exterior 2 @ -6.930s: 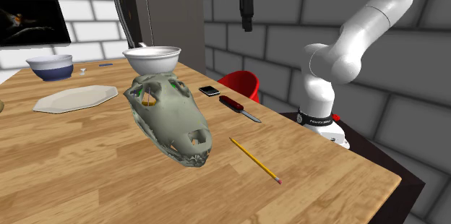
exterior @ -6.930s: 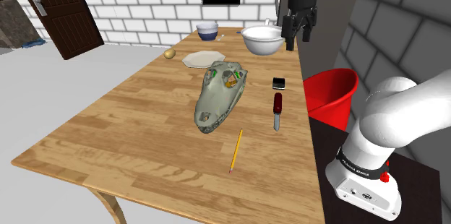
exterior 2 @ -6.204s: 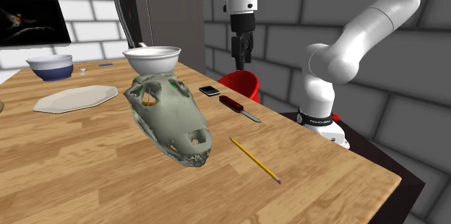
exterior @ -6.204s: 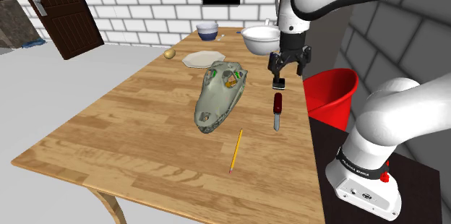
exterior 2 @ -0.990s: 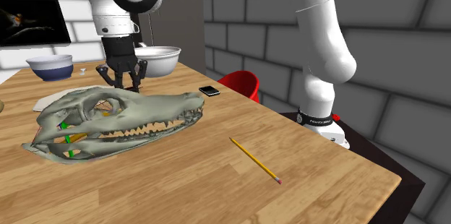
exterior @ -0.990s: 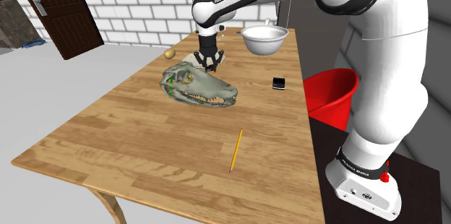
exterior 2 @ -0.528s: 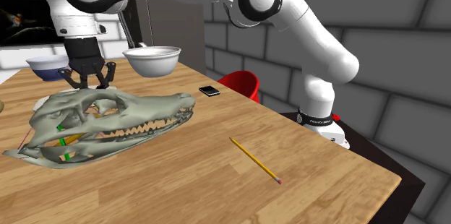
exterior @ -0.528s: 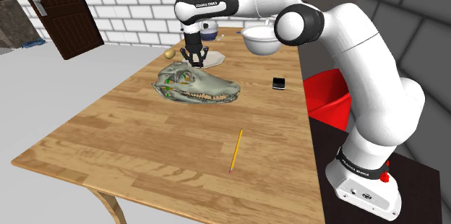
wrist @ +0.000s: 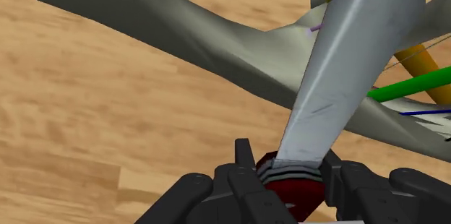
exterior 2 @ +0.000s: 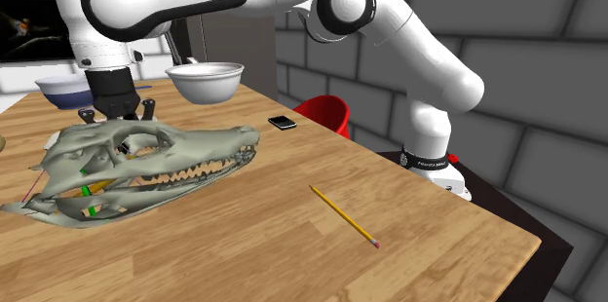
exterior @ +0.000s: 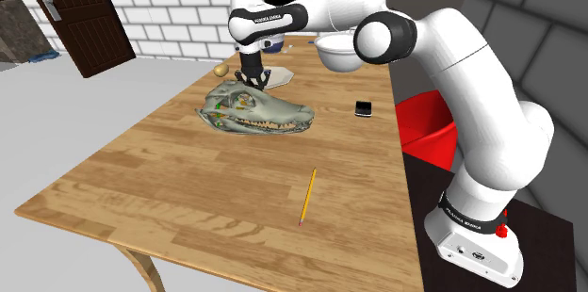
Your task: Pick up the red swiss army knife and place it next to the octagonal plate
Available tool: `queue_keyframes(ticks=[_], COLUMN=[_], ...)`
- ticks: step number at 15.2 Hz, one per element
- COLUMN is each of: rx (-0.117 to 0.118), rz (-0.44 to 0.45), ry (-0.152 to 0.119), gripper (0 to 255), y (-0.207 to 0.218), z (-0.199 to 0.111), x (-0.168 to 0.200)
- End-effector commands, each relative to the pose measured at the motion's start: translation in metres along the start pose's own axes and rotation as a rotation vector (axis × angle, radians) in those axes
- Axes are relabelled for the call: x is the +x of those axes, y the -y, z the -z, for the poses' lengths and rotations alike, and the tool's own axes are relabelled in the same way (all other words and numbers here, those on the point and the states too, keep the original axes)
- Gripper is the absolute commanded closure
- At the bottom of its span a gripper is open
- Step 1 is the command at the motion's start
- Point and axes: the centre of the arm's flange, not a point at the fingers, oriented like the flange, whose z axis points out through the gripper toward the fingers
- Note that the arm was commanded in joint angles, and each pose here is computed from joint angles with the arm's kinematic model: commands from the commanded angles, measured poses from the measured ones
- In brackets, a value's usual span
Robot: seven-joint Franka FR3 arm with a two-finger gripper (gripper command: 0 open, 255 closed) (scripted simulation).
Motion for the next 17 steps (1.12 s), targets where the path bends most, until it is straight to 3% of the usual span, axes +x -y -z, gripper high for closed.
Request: queue_keyframes(ticks=[1,6,14,15,17], rx=[-0.010,-0.010,-0.010,-0.010,-0.010], rz=[0.001,0.001,0.001,0.001,0.000], ry=[0.008,0.008,0.008,0.007,0.007], gripper=[255,255,255,0,0], y=[0.001,0.001,0.001,0.003,0.006], z=[-0.018,-0.045,-0.045,-0.045,-0.045], x=[-0.001,0.000,0.000,-0.001,-0.003])
